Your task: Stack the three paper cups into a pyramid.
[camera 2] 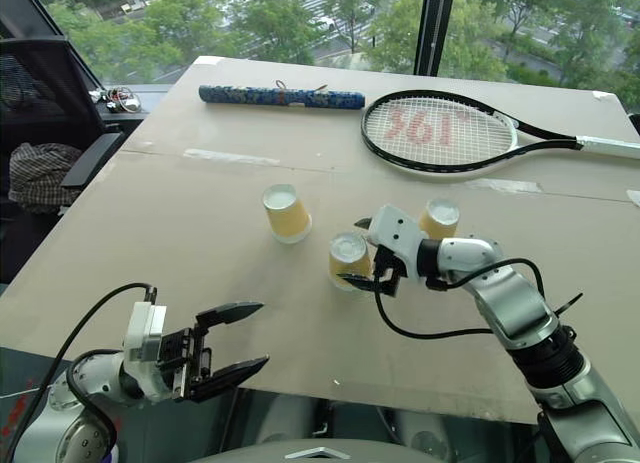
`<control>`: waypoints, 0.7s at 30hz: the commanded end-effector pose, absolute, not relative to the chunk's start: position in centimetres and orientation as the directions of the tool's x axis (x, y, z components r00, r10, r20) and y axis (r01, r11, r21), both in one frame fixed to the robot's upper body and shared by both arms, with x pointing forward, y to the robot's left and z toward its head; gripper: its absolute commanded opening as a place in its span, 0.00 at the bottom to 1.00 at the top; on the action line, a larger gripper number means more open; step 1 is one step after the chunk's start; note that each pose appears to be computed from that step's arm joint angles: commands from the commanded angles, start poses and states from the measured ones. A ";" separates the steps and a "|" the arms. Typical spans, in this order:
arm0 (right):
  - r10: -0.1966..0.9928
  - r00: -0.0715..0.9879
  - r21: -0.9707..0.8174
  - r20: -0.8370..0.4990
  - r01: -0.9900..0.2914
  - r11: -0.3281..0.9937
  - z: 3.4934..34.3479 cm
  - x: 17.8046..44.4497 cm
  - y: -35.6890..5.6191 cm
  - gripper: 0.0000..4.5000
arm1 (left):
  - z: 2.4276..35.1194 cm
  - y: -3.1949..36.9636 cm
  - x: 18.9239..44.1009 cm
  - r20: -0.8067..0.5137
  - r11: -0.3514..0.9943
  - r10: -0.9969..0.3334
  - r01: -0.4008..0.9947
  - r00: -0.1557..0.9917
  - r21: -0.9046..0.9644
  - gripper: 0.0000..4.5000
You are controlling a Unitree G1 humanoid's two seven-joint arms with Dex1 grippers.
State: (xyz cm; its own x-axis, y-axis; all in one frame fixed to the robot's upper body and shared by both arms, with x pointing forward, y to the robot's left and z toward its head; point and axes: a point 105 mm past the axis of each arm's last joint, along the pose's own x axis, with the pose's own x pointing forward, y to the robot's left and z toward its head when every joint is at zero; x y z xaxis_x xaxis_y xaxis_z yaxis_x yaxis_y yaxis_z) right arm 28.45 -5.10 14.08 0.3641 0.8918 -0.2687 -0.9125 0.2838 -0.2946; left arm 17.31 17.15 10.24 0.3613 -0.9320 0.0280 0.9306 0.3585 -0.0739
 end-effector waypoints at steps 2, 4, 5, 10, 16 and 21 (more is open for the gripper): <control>0.897 0.417 -0.382 -0.149 -0.861 0.337 18.2 27.7 -6.9 0.99 | 12.1 16.8 17.4 0.104 0.359 -0.928 0.933 0.359 -0.017 1.00; 0.874 0.476 -0.385 -0.100 -0.829 0.407 19.4 28.1 -8.0 0.99 | 12.4 16.8 17.5 0.117 0.362 -0.925 0.932 0.361 -0.007 1.00; 0.852 0.516 -0.399 -0.090 -0.803 0.444 19.8 28.5 -8.8 0.99 | 12.5 16.9 17.6 0.120 0.364 -0.925 0.932 0.362 -0.007 1.00; 0.717 0.685 -0.443 -0.131 -0.687 0.576 19.1 30.9 -12.4 0.99 | 12.1 16.9 17.6 0.112 0.353 -0.929 0.936 0.352 -0.014 1.00; 0.674 0.720 -0.372 -0.165 -0.679 0.633 16.7 32.0 -13.2 0.99 | 11.9 16.9 17.9 0.106 0.344 -0.933 0.939 0.344 -0.016 1.00; 0.632 0.746 -0.338 -0.208 -0.662 0.669 14.5 32.9 -14.3 0.99 | 11.6 17.0 17.7 0.094 0.347 -0.933 0.938 0.347 -0.019 1.00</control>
State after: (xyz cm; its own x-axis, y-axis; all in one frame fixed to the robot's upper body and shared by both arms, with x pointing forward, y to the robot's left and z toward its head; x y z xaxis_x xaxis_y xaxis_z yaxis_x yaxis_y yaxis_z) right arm 32.73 -13.80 14.81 0.7352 0.6464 -0.2042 -0.6723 0.6567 -0.3417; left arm 17.98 17.24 11.24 0.3642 -0.9272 0.0877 0.9312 0.3616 -0.0454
